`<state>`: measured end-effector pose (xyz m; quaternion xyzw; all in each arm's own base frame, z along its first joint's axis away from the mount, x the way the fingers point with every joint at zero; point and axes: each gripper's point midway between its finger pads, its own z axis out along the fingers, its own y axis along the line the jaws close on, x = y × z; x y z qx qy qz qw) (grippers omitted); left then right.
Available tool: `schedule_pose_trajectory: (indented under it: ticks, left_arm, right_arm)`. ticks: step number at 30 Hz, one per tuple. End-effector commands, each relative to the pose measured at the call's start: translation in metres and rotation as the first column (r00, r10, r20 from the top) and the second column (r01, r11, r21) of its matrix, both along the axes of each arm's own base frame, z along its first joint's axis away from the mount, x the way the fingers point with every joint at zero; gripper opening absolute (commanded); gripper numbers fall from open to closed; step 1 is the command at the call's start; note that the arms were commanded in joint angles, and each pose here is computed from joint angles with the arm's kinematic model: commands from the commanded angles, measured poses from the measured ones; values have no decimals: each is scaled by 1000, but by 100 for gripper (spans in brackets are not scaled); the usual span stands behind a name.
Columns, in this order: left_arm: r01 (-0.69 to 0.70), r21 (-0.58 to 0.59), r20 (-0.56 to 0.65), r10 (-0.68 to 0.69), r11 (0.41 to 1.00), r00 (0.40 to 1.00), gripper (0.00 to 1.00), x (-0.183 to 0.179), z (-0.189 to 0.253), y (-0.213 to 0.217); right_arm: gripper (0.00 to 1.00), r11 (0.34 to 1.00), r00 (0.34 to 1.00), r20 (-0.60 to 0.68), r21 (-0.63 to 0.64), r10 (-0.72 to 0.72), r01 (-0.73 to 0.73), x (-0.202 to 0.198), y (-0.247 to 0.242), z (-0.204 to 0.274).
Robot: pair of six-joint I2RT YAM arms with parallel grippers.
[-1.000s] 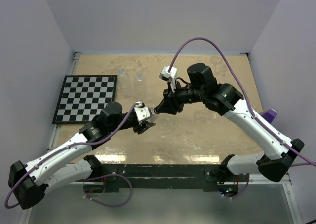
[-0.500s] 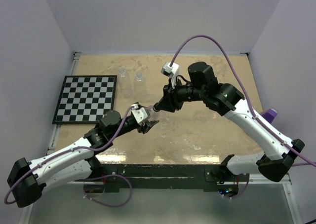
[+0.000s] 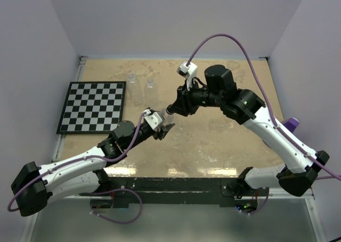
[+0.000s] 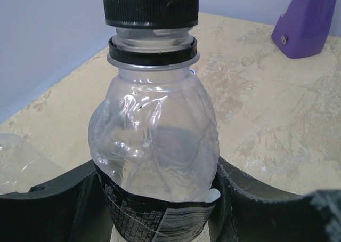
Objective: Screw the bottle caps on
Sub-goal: Screw the bottle cap onto the plastic bottle.
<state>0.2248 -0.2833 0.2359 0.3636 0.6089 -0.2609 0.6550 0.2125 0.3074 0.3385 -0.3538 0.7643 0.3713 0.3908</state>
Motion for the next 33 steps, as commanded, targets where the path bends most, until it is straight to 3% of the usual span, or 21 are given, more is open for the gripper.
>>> schedule_pose_trajectory:
  ticks: [1, 13, 24, 28, 33]
  left_arm:
    - [18, -265, 150, 23, 964, 988, 0, 0, 85, -5]
    - [212, -193, 110, -194, 958, 975, 0, -27, 80, -24]
    - [430, -279, 116, -414, 859, 903, 0, -51, 93, -12]
    - [507, -236, 102, -497, 829, 861, 0, -62, 90, -19]
    - [532, -145, 91, -524, 834, 847, 0, -62, 83, -21]
  right_arm:
    - [4, 999, 999, -32, -50, -23, 22, 1, -1, -13]
    - [4, 987, 990, 9, -85, 141, -139, -16, 0, -22]
    - [4, 962, 962, 80, -99, 262, -254, -27, 0, -20]
    - [4, 955, 958, 72, -122, 279, -269, -27, -2, -24]
    - [4, 957, 960, 64, -129, 271, -262, -26, -2, -26]
